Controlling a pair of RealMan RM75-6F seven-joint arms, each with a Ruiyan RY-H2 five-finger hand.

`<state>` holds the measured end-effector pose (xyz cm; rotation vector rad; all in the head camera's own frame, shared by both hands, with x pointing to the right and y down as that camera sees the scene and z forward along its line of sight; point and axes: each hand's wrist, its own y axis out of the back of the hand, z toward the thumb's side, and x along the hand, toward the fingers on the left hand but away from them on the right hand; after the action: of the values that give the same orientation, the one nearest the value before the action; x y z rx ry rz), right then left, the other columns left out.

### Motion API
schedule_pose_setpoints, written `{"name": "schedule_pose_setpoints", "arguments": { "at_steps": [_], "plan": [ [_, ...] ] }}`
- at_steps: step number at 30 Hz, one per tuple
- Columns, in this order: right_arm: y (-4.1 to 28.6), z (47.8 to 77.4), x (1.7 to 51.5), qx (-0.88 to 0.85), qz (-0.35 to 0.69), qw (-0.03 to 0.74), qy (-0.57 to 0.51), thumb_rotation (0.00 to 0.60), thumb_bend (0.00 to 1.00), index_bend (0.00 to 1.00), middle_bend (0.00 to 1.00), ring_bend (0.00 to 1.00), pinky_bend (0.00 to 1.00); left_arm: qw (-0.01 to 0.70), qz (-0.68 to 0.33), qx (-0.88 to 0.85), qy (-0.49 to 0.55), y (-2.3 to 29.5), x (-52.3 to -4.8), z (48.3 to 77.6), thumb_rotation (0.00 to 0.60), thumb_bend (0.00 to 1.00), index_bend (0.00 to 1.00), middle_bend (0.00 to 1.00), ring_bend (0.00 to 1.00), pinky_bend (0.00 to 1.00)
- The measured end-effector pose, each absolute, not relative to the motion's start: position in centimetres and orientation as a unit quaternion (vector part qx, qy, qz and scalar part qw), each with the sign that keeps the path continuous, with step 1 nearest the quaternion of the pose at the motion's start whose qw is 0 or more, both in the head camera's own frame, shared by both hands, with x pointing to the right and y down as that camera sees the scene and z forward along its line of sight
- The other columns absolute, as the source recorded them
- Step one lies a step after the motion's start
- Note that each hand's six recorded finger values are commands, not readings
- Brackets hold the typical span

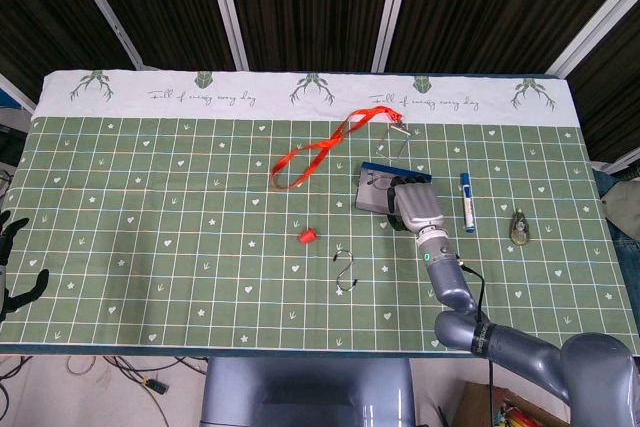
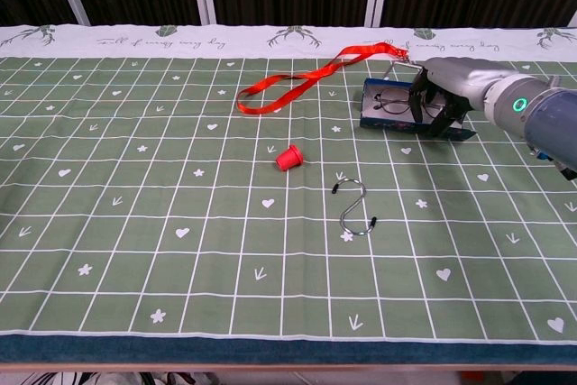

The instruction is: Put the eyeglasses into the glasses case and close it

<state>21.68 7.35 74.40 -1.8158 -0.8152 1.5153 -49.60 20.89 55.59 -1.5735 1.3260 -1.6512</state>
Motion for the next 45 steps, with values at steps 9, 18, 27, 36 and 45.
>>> {"name": "schedule_pose_setpoints", "arguments": {
  "at_steps": [9, 18, 27, 36, 45],
  "plan": [
    [7.5, 74.6, 21.6, -0.689, 0.578, 0.312, -0.307, 0.6, 0.59, 0.68, 0.29, 0.29, 0.2, 0.249, -0.606, -0.578, 0.486, 20.9, -49.6, 55.6, 0.6, 0.35, 0.14, 0.0, 0.0, 0.0],
    [7.2, 73.8, 21.0, -0.693, 0.566, 0.32, -0.311, 0.6, 0.69, 0.7, 0.3, 0.29, 0.2, 0.248, -0.606, -0.578, 0.486, 20.9, -49.6, 55.6, 0.6, 0.35, 0.14, 0.0, 0.0, 0.0],
    [7.2, 71.8, 20.3, -0.7, 0.55, 0.333, -0.31, 0.6, 0.71, 0.73, 0.3, 0.29, 0.2, 0.25, -0.606, -0.58, 0.485, 20.9, -49.5, 55.5, 0.6, 0.35, 0.14, 0.0, 0.0, 0.0],
    [7.7, 69.8, 19.4, -0.706, 0.543, 0.348, -0.293, 0.6, 0.71, 0.74, 0.29, 0.28, 0.2, 0.252, -0.605, -0.579, 0.485, 20.9, -49.5, 55.5, 0.6, 0.35, 0.14, 0.0, 0.0, 0.0],
    [6.9, 70.7, 19.0, -0.706, 0.561, 0.337, -0.272, 0.6, 0.71, 0.75, 0.29, 0.28, 0.2, 0.251, -0.605, -0.578, 0.487, 20.9, -49.6, 55.5, 0.6, 0.35, 0.14, 0.0, 0.0, 0.0]
  ]
}}
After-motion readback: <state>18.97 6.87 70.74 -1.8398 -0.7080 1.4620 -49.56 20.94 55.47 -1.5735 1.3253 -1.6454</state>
